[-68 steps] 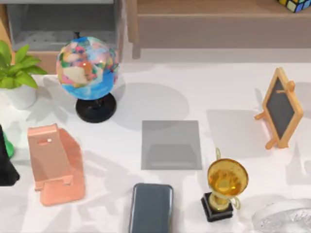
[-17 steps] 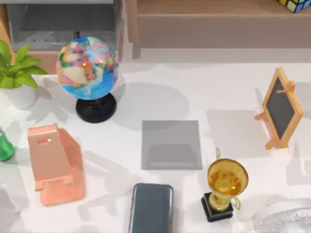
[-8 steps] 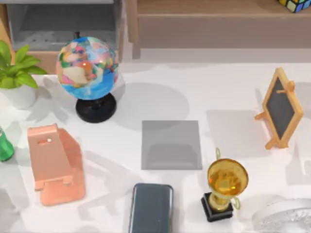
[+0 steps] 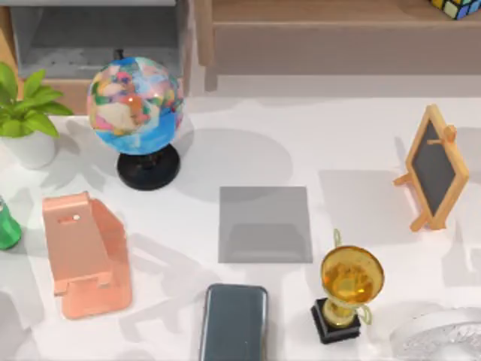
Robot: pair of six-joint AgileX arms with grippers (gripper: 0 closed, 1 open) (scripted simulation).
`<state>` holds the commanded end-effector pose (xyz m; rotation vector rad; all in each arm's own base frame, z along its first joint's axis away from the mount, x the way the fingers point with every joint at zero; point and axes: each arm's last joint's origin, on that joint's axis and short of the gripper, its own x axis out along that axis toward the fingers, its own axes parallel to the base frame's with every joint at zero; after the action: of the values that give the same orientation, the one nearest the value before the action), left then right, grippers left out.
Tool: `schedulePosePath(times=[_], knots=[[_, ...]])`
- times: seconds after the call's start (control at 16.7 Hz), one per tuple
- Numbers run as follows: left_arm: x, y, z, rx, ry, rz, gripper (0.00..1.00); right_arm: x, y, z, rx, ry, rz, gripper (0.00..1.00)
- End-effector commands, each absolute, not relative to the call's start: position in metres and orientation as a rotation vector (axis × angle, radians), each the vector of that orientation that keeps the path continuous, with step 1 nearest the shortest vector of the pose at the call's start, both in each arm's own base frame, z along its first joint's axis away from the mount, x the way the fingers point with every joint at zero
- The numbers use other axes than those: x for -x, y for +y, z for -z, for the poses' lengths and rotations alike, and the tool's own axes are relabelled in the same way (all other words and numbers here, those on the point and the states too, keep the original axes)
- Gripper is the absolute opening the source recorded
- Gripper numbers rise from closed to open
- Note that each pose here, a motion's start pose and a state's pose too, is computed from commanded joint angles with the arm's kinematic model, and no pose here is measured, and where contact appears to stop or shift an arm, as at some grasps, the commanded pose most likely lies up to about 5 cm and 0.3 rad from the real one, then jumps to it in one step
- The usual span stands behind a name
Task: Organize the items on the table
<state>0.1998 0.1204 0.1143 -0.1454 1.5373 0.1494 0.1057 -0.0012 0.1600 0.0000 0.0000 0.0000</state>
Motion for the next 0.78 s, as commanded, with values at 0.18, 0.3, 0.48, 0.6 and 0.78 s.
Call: schedulePosePath(times=[0.18,0.3,0.48,0.6,0.78], knots=[[-0.204,0.122,-0.130,0.141,1.532,-0.147,0.00,-0.106,-0.001,-0.160,0.000,0.000,0.000,1.00],[-0.206,0.124,-0.150,0.143,1.534,-0.148,0.00,-0.106,-0.001,-0.160,0.000,0.000,0.000,1.00],[-0.203,0.124,-0.185,0.155,1.553,-0.150,0.00,-0.106,-0.001,-0.160,0.000,0.000,0.000,1.00],[-0.201,0.122,-0.203,0.152,1.548,-0.151,0.00,-0.106,-0.001,-0.160,0.000,0.000,0.000,1.00],[-0.200,0.120,-0.214,0.146,1.537,-0.150,0.00,-0.106,-0.001,-0.160,0.000,0.000,0.000,1.00]])
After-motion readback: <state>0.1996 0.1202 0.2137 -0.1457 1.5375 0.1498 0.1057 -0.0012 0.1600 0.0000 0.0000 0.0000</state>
